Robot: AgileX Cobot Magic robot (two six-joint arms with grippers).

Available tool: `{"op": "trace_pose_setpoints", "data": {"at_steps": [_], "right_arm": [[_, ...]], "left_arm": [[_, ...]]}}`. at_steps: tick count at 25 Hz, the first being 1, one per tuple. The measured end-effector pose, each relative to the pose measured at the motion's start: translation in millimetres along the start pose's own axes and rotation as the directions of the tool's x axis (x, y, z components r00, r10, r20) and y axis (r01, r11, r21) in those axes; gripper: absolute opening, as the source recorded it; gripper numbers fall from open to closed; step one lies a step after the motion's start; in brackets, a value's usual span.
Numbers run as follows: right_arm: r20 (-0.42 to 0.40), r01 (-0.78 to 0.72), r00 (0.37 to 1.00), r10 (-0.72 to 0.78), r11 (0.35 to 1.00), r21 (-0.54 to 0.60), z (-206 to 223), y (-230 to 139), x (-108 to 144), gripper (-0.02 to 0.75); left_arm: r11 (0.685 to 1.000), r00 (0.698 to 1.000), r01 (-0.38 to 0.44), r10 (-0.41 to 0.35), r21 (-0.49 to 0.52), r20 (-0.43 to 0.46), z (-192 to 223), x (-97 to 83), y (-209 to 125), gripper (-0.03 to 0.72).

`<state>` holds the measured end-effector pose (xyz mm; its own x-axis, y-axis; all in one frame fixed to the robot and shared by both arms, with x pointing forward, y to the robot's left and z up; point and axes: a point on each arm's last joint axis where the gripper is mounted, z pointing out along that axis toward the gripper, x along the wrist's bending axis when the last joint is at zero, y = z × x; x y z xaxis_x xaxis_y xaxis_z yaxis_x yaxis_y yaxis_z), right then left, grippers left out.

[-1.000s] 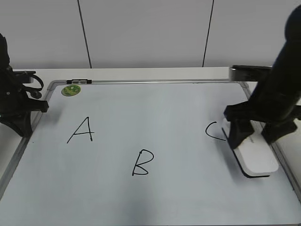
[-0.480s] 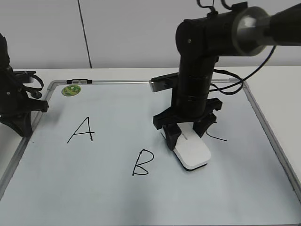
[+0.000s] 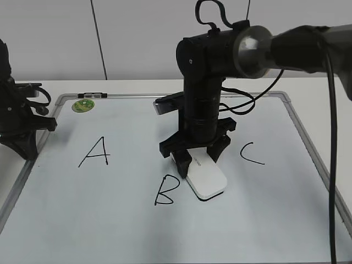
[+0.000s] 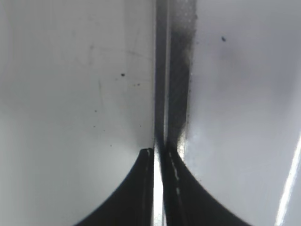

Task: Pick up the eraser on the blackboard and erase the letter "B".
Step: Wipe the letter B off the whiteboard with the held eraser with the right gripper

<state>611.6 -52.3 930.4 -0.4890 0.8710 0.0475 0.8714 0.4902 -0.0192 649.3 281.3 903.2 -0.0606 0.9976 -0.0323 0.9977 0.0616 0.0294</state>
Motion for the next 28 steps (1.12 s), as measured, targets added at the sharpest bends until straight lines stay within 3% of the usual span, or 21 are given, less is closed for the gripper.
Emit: {"op": "trace_pose_setpoints", "data": {"at_steps": [10,22,28], "right_arm": [[0.022,0.099,0.995,-0.099,0.995,0.008,3,-4,40,0.525],[-0.05,0.221,0.974,-0.22,0.975,0.023,8,-22,112,0.525],[-0.045,0.239,0.97,-0.238,0.971,0.024,8,-25,120,0.525]], "left_arm": [[1.0,1.0,0.0,0.0,0.0,0.0,0,0.0,0,0.019],[1.0,1.0,-0.002,0.002,0.0,0.0,0,0.0,0,0.018],[1.0,1.0,-0.002,0.002,0.0,0.0,0,0.0,0,0.018]]}}
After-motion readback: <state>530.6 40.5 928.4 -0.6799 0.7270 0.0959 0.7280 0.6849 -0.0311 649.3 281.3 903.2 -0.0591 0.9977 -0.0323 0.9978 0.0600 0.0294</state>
